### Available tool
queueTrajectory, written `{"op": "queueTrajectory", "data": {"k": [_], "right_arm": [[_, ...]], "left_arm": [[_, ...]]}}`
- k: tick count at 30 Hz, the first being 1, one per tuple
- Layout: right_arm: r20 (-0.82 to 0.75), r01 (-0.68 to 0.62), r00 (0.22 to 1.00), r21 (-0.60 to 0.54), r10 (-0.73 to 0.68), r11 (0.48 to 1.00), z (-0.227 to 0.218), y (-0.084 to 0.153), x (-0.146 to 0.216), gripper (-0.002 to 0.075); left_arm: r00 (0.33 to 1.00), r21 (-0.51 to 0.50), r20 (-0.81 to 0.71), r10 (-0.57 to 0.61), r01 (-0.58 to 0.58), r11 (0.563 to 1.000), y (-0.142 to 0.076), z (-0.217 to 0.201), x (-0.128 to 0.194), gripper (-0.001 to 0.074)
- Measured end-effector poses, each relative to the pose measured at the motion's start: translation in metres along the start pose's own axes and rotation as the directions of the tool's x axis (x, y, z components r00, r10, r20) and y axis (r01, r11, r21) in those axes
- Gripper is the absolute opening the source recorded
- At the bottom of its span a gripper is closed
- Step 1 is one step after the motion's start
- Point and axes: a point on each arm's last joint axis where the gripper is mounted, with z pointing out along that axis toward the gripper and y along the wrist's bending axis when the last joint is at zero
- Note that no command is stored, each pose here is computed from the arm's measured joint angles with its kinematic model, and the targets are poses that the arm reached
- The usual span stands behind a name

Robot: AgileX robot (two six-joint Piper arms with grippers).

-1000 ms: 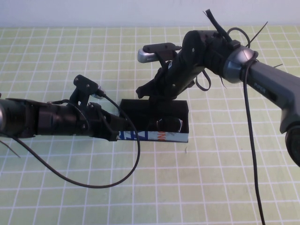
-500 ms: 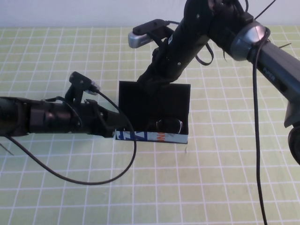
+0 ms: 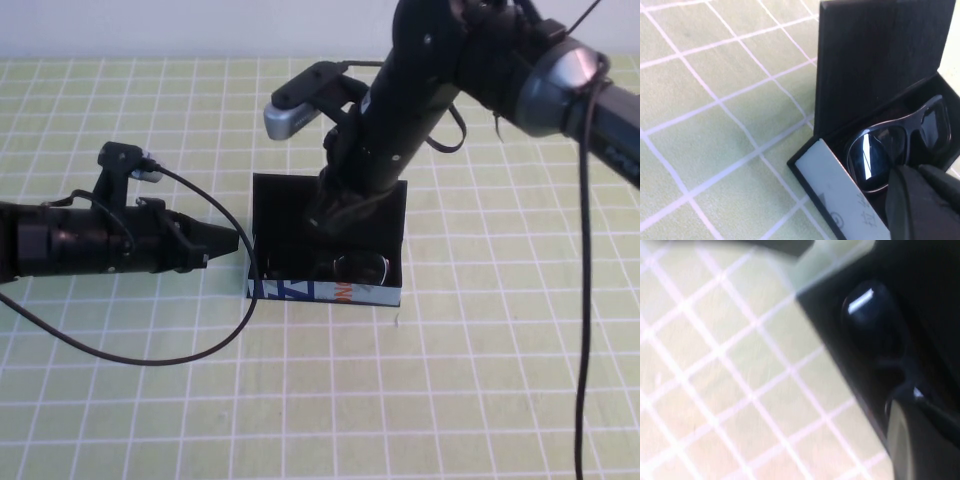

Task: Take glasses out of glasses case
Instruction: Pick up the glasses from the glasses case

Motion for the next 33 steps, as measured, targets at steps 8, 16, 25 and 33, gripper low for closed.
{"op": "queueTrajectory", "data": {"k": [8,16,25,33], "right_arm": [[-0.013,0.270,0.963,-0.034,-0.271,0.962,-0.001,0.005,0.008,0.0037],[-0.016,0.437,0.899,-0.057,-0.439,0.898,0.033,-0.004,0.009,0.0225],[-0.006,0.467,0.884,-0.031,-0.468,0.884,0.055,-0.011,0.008,0.0240],[-0.032,0.487,0.873,-0.007,-0.487,0.874,0.067,-0.018,0.010,0.0244]], "left_arm": [[1.000,0.001,-0.005,0.003,-0.003,1.000,0.000,0.000,0.000,-0.0004],[1.000,0.002,-0.013,0.007,-0.007,1.000,0.000,0.000,0.001,-0.0004],[1.000,0.002,-0.013,0.007,-0.007,1.000,0.000,0.000,0.001,-0.0004],[1.000,0.002,-0.013,0.007,-0.007,1.000,0.000,0.000,0.001,-0.0004]]}}
